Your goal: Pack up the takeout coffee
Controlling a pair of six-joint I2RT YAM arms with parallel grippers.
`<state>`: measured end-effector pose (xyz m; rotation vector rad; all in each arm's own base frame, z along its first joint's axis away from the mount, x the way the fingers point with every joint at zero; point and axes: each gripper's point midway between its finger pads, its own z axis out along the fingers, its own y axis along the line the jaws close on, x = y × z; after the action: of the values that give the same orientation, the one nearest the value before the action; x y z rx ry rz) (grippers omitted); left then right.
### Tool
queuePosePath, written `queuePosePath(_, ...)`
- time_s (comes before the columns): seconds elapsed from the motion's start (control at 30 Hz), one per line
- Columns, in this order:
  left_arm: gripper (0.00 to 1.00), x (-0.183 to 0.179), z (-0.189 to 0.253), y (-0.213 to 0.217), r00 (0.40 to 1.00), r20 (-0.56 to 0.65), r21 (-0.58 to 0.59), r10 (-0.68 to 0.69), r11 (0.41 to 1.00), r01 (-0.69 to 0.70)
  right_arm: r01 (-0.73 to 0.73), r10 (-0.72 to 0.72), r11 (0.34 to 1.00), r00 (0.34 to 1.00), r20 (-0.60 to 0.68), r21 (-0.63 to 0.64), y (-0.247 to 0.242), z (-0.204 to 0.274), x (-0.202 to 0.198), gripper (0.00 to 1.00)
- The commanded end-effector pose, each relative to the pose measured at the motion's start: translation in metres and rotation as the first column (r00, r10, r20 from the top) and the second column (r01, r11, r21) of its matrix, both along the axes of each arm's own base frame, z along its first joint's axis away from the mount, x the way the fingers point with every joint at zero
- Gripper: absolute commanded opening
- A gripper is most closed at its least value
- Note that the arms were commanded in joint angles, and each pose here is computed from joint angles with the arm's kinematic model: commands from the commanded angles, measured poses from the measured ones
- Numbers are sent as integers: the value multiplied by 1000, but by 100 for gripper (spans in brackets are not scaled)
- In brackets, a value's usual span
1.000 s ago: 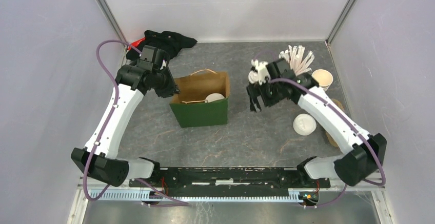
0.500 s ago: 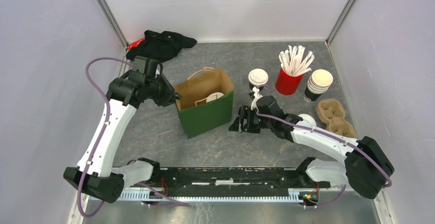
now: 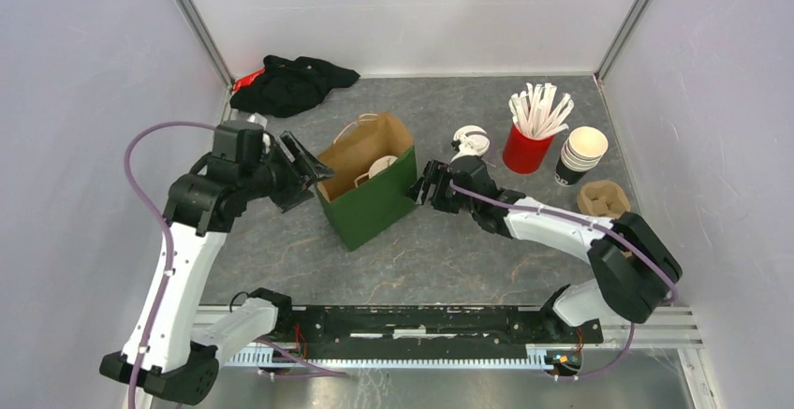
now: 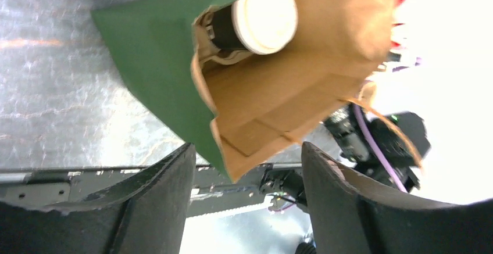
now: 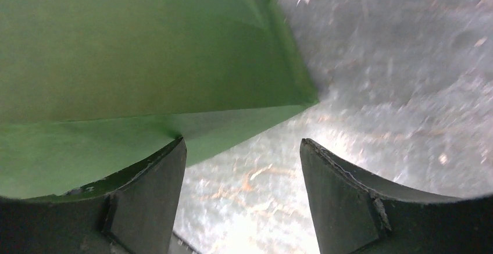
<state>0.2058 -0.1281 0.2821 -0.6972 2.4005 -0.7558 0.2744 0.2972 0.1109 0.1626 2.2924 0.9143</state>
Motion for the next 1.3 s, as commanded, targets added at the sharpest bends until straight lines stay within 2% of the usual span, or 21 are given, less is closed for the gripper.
queuePosePath(0.0, 76, 4, 58, 3, 972, 224, 31, -70, 997, 65, 65, -59, 997, 988, 142, -44, -7, 18, 52, 78)
queuePosePath(0.1, 76, 13, 74, 9, 956, 278, 99, -98, 992, 73, 41, -26, 996, 983, 179, -78, -8, 19, 68, 79)
queuePosePath(0.2, 68, 33, 75, 34, 962, 273, 210, -9, 976, -51, -5, 40, 986, 978, 206, -167, -7, 19, 81, 80)
queuePosePath(0.33, 68, 72, 49, 91, 953, 204, 427, 224, 856, -292, -69, 116, 955, 982, 147, -289, -14, 16, 78, 80)
queuePosePath(0.43, 69, 106, 19, 122, 926, 219, 465, 307, 802, -375, -113, 146, 935, 986, 75, -335, -26, 9, 59, 81)
queuePosePath(0.53, 69, 132, -29, 130, 940, 104, 434, 324, 836, -336, -175, 194, 931, 981, 29, -321, -26, 4, 37, 82)
queuePosePath(0.6, 67, 135, -73, 121, 953, 11, 419, 303, 864, -280, -178, 191, 935, 981, 14, -308, -27, -2, 30, 82)
queuePosePath(0.67, 61, 133, -114, 108, 962, -68, 357, 265, 906, -225, -186, 193, 938, 981, -7, -292, -25, -11, 25, 82)
queuePosePath(0.77, 52, 126, -152, 77, 977, -136, 231, 166, 964, -132, -196, 197, 938, 980, -26, -287, -21, -24, 26, 83)
queuePosePath(0.93, 49, 104, -184, 59, 975, -205, 184, 87, 982, -48, -213, 205, 945, 977, -58, -250, -5, -36, 33, 84)
queuePosePath(1.27, 49, 46, -209, 11, 962, -264, 19, 67, 998, -64, -216, 215, 947, 976, -34, -239, 22, -22, 68, 86)
